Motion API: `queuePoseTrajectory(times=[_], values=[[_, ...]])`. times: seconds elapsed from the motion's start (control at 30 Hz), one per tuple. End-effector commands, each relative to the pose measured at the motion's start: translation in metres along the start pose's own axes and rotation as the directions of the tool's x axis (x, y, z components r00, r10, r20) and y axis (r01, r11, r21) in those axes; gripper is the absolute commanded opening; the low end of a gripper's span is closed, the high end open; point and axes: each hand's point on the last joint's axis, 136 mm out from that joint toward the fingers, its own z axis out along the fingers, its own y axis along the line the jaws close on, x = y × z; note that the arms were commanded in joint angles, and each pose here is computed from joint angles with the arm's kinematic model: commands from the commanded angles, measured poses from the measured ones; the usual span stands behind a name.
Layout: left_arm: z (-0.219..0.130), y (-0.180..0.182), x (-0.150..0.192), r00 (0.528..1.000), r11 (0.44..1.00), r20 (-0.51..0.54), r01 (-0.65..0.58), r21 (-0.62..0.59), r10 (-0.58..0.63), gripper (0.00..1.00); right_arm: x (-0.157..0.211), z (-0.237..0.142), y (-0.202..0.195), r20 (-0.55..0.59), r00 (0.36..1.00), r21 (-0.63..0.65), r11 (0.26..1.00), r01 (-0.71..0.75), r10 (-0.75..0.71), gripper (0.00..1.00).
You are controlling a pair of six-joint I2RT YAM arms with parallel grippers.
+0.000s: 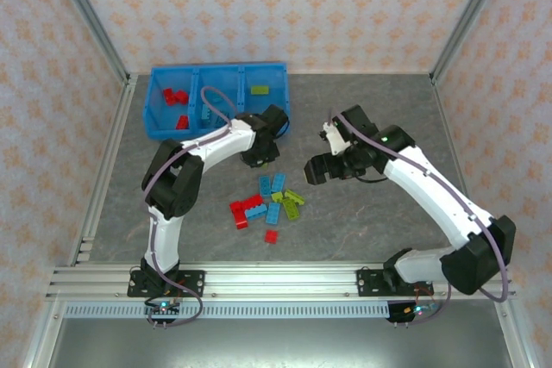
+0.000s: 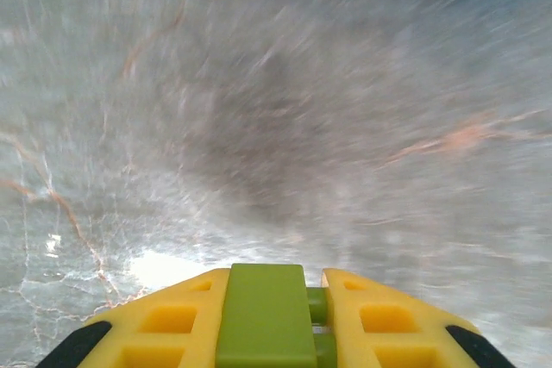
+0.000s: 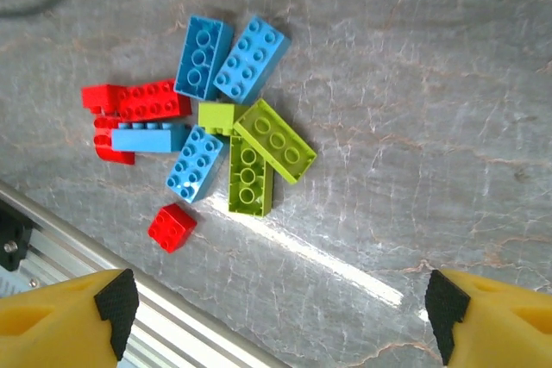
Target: Sort the legos into containers by color
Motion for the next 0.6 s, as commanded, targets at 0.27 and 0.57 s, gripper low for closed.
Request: queuePoseTrajectory(times=[0.27,0.57], values=[[-0.086,-0.028,-0.151,0.944,0.997,0.327,-0.066,0.044,0.048,0.12,-0.019,-0.008,-0.016,0.059,0.998,0.115,0.993,0.021,-0.028,0.89],[-0.064,-0.066,-0.211,0.893,0.987,0.446,-0.126,0.103,0.067,0.26,-0.011,-0.018,-0.033,0.068,0.997,0.211,0.977,0.009,-0.024,0.89]])
